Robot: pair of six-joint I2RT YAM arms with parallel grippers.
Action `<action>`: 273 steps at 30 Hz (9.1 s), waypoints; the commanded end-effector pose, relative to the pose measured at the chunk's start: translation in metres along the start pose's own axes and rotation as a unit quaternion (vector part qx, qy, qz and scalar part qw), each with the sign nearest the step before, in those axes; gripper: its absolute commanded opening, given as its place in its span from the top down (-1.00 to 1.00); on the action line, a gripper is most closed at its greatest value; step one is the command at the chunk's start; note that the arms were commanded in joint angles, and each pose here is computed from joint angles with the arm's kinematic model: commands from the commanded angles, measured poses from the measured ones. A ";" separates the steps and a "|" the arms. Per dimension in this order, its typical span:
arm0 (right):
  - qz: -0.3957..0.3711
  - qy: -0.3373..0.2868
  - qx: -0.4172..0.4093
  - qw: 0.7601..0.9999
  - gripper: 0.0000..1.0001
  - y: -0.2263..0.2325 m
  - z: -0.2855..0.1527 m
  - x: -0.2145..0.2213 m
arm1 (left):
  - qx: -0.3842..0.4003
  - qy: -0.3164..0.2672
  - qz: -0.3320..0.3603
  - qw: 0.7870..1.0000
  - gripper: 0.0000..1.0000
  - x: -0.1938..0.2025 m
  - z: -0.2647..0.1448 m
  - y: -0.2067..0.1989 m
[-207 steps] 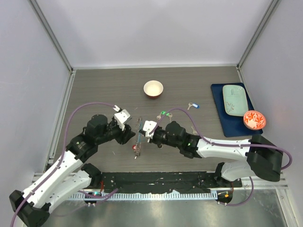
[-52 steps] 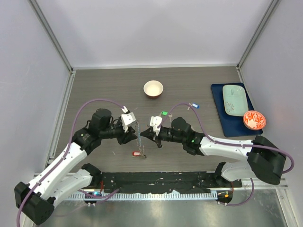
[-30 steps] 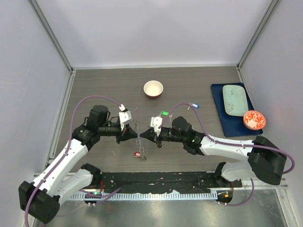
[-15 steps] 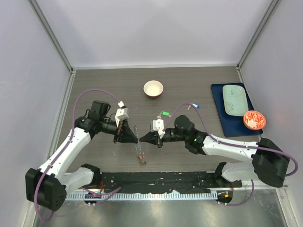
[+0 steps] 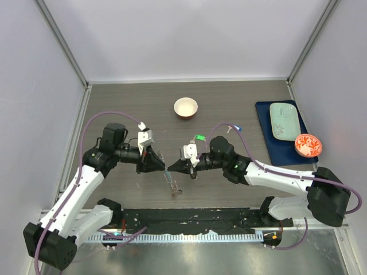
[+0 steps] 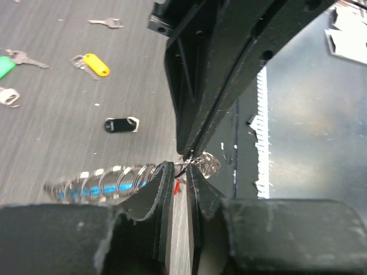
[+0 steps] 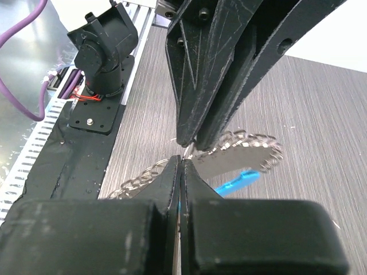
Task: Put the keys on the keyring
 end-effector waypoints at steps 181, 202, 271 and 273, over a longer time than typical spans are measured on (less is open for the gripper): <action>0.036 -0.022 0.058 0.997 0.98 -0.022 0.000 -0.009 | -0.176 -0.051 0.083 0.980 0.36 0.005 0.019 0.006; 0.115 -0.047 0.147 0.981 0.22 -0.048 -0.022 -0.018 | -0.174 -0.045 0.124 0.976 1.00 0.009 0.010 -0.001; 0.297 0.399 0.514 0.699 0.28 -0.100 -0.144 0.147 | -0.220 -0.022 0.161 0.962 1.00 0.007 -0.009 -0.001; 0.298 0.415 0.507 0.694 0.29 -0.102 -0.142 0.150 | -0.218 -0.023 0.160 0.962 1.00 0.007 -0.009 -0.001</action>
Point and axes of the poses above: each gripper's point midway between its finger pads, its own z axis out along the fingers, its own y axis along the line the jaws close on, x = y × z, the point moved 4 cm from there along -z, back along the fingers, and after that the axes turned 3 degrees about z, right-handed, at the moved point
